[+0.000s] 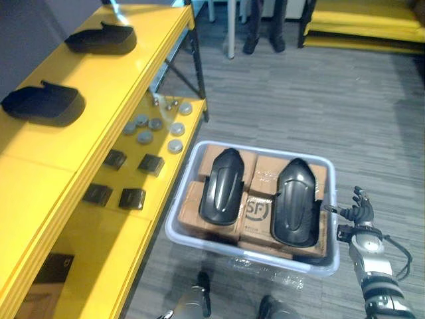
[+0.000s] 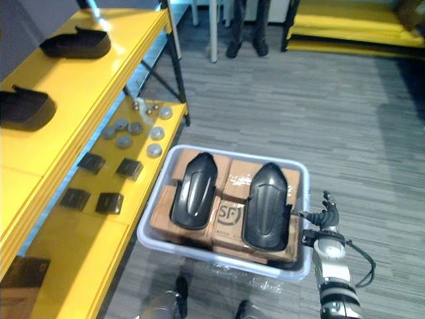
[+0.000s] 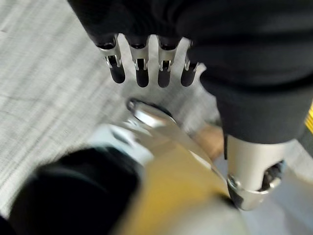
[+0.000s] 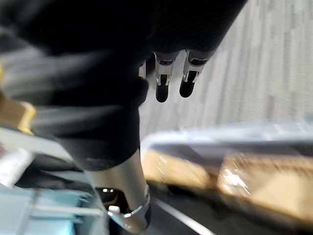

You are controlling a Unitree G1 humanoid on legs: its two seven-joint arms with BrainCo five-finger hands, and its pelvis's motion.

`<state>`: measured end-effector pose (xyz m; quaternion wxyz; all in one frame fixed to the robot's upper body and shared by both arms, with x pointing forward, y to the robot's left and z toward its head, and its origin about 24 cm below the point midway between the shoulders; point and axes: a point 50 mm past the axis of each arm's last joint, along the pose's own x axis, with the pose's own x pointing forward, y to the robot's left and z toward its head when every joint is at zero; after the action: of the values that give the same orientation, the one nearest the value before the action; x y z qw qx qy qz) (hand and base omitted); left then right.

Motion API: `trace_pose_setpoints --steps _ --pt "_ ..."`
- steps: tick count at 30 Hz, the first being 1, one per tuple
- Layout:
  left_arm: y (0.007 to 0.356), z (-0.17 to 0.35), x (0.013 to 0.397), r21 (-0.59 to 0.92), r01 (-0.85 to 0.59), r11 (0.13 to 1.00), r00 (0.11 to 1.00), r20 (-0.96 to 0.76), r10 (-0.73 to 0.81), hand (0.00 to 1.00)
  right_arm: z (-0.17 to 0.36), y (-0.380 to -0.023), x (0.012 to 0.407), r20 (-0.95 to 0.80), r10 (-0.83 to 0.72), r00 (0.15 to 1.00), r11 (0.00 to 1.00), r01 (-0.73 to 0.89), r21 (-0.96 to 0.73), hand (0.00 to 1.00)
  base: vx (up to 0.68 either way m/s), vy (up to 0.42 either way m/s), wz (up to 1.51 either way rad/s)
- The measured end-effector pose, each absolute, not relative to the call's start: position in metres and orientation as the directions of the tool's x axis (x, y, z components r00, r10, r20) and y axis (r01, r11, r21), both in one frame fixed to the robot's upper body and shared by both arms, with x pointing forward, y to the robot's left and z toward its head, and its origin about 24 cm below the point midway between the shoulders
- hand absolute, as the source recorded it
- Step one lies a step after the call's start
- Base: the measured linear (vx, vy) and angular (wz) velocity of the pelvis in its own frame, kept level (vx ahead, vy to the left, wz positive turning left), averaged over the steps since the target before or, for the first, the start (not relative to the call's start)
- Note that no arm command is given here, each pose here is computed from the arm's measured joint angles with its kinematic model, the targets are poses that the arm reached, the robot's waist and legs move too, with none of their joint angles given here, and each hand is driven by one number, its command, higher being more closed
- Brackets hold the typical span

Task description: Walk over and take plastic housings, then place them on the shelf

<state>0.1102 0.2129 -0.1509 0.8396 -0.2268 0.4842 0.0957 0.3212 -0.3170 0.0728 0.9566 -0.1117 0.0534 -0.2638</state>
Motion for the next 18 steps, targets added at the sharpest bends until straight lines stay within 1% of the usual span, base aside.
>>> trace_pose_setpoints --steps 3,5,6,8,12,15,18 --pt "0.208 -0.153 0.107 -0.3 -0.39 0.871 0.501 -0.863 -0.073 0.0 0.083 -0.319 0.332 -0.07 -0.512 0.856 0.835 0.477 -0.274 0.0 -0.11 0.008 0.17" --pt "0.207 -0.153 0.11 -0.314 -0.395 0.863 0.509 -0.857 -0.079 0.0 0.088 -0.32 0.337 -0.105 -0.495 0.863 0.843 0.447 -0.301 0.0 -0.09 0.001 0.17" --pt "0.206 -0.152 0.114 -0.323 -0.389 0.863 0.52 -0.85 -0.084 0.0 0.092 -0.322 0.34 -0.113 -0.497 0.86 0.838 0.443 -0.318 1.0 -0.08 0.002 0.11" --pt "0.204 -0.15 0.121 -0.34 -0.387 0.857 0.536 -0.839 -0.091 0.0 0.101 -0.33 0.341 -0.104 -0.505 0.857 0.829 0.449 -0.333 1.0 -0.06 0.005 0.07" --pt "0.204 -0.143 0.14 -0.365 -0.362 0.858 0.59 -0.802 -0.092 0.0 0.125 -0.342 0.346 -0.068 -0.519 0.852 0.782 0.442 -0.439 1.0 -0.09 -0.008 0.05" --pt "0.204 -0.138 0.153 -0.395 -0.354 0.848 0.626 -0.773 -0.099 0.0 0.125 -0.345 0.345 -0.079 -0.541 0.837 0.752 0.44 -0.491 1.0 -0.1 -0.058 0.05" --pt "0.204 -0.134 0.161 -0.407 -0.318 0.856 0.674 -0.732 -0.098 0.0 0.122 -0.344 0.344 -0.064 -0.601 0.797 0.684 0.47 -0.558 1.0 -0.05 -0.052 0.01"
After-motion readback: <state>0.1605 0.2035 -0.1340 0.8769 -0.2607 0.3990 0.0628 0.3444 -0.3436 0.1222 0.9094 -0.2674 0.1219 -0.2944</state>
